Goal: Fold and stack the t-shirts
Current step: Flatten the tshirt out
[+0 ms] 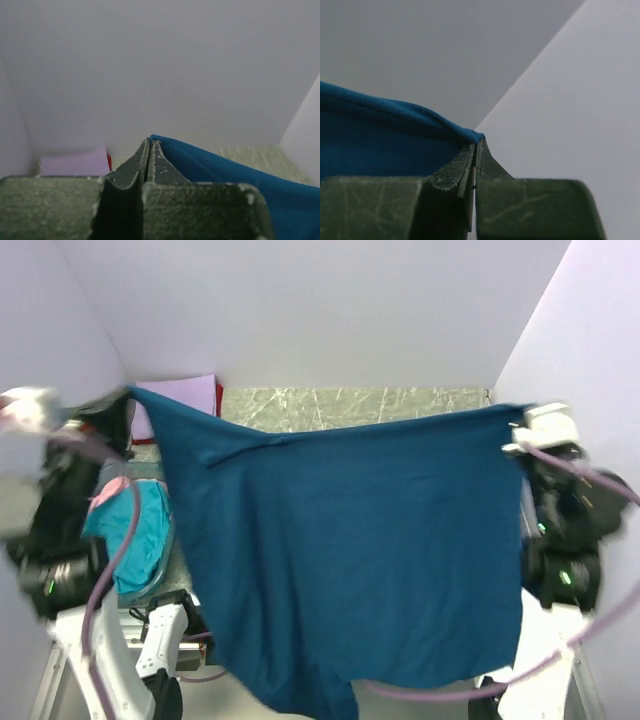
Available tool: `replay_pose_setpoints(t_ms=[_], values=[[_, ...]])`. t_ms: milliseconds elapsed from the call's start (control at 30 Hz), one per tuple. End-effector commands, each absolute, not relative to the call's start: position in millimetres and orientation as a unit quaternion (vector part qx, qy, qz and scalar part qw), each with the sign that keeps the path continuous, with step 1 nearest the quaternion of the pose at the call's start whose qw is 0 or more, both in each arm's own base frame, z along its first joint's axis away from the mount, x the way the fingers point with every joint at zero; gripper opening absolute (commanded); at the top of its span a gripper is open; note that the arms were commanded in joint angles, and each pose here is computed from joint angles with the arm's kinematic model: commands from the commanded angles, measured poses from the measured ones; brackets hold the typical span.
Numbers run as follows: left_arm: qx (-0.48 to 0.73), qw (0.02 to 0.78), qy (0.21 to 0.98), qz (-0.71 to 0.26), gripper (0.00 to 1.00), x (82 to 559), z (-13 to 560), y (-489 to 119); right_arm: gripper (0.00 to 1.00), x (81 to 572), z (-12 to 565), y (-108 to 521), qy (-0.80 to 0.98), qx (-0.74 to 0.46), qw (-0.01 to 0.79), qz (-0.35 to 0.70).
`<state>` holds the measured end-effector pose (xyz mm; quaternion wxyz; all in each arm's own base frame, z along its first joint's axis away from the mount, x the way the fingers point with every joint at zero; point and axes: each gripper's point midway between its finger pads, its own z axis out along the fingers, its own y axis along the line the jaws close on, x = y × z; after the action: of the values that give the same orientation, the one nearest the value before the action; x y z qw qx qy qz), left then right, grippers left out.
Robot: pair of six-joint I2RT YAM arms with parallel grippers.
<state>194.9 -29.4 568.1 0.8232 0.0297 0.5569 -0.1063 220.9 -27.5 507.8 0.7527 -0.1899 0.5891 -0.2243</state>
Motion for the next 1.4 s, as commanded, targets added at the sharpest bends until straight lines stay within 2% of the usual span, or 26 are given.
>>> replay_pose_setpoints(t_ms=[0,33,100,133,333,400,633,833,1100,1267,1367], values=[[0.037,0.779,0.610,-0.142,0.01,228,515,-32,0.00,262,431,-21,0.648,-0.250,0.695,-0.184],[0.028,0.759,0.633,-0.150,0.01,245,490,-28,0.00,274,397,-22,0.672,-0.255,0.674,-0.168],[0.022,0.750,0.642,-0.159,0.01,262,473,-24,0.00,291,364,-22,0.693,-0.267,0.652,-0.152],[0.010,0.725,0.666,-0.173,0.01,282,444,-21,0.00,303,344,-24,0.701,-0.265,0.645,-0.146],[-0.025,0.658,0.731,-0.179,0.01,364,345,-21,0.00,367,262,-32,0.758,-0.266,0.588,-0.097],[-0.018,0.646,0.741,-0.183,0.01,383,328,-30,0.00,390,229,-35,0.786,-0.260,0.556,-0.072],[-0.053,0.590,0.787,-0.172,0.00,483,275,-33,0.00,454,203,-51,0.818,-0.234,0.522,-0.060],[-0.087,0.556,0.814,-0.141,0.00,543,244,-32,0.00,487,183,-59,0.837,-0.223,0.495,-0.063],[-0.104,0.534,0.831,-0.116,0.00,560,215,-25,0.00,508,146,-70,0.866,-0.217,0.444,-0.075],[-0.106,0.516,0.844,-0.107,0.00,557,202,-23,0.00,515,144,-70,0.873,-0.212,0.434,-0.069],[-0.094,0.500,0.855,-0.101,0.00,551,194,-41,0.00,514,138,-69,0.881,-0.215,0.416,-0.064]])
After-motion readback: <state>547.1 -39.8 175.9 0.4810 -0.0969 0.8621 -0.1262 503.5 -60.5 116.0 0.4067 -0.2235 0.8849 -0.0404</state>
